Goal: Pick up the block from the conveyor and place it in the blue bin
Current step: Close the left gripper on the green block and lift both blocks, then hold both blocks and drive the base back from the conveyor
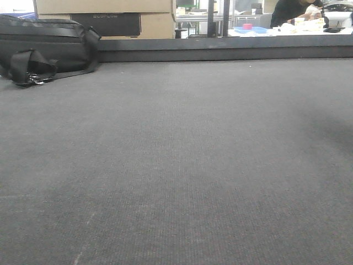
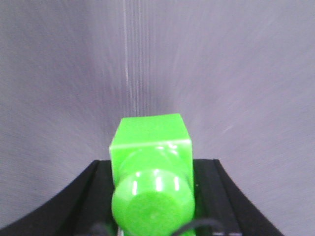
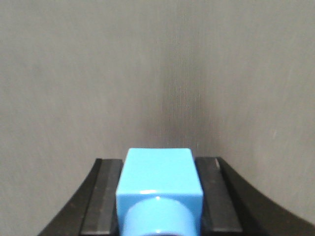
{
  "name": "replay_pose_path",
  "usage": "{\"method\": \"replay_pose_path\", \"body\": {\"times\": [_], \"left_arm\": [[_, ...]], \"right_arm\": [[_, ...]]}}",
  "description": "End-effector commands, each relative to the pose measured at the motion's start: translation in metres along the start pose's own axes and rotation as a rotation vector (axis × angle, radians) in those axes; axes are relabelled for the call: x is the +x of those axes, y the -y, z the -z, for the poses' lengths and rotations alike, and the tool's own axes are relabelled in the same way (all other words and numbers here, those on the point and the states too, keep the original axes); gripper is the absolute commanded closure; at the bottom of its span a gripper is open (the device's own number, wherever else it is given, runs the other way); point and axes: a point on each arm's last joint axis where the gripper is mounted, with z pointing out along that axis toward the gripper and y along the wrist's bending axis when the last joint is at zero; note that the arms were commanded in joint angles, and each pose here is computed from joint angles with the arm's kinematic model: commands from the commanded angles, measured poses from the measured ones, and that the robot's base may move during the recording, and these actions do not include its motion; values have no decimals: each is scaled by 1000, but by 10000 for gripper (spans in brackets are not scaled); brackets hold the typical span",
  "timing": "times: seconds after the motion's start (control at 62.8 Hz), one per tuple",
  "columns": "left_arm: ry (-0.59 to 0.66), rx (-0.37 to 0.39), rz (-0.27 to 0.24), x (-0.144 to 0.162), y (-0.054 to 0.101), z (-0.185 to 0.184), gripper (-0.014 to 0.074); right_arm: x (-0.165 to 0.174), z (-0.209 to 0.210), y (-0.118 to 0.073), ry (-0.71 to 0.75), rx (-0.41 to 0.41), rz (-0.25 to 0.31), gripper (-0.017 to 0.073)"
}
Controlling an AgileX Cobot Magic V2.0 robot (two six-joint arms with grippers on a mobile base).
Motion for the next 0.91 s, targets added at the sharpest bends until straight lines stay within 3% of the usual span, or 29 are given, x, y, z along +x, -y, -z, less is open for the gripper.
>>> {"method": "replay_pose_path", "body": {"times": [0.0, 0.175, 0.494, 0.701, 0.892], "left_arm": [[212, -7, -8, 0, 10, 35, 705], [574, -22, -48, 23, 28, 76, 705], [856, -15, -26, 100, 37, 96, 705], [1055, -24, -30, 140, 39, 130, 705], [1215, -31, -34, 166, 40, 158, 705]], "right_arm": [[1, 13, 2, 131, 9, 22, 721], [30, 21, 6, 282, 5, 21, 721], [95, 42, 14, 499, -2, 25, 721], [101, 82, 12, 715, -24, 32, 721], [108, 106, 11, 822, -36, 36, 721]]}}
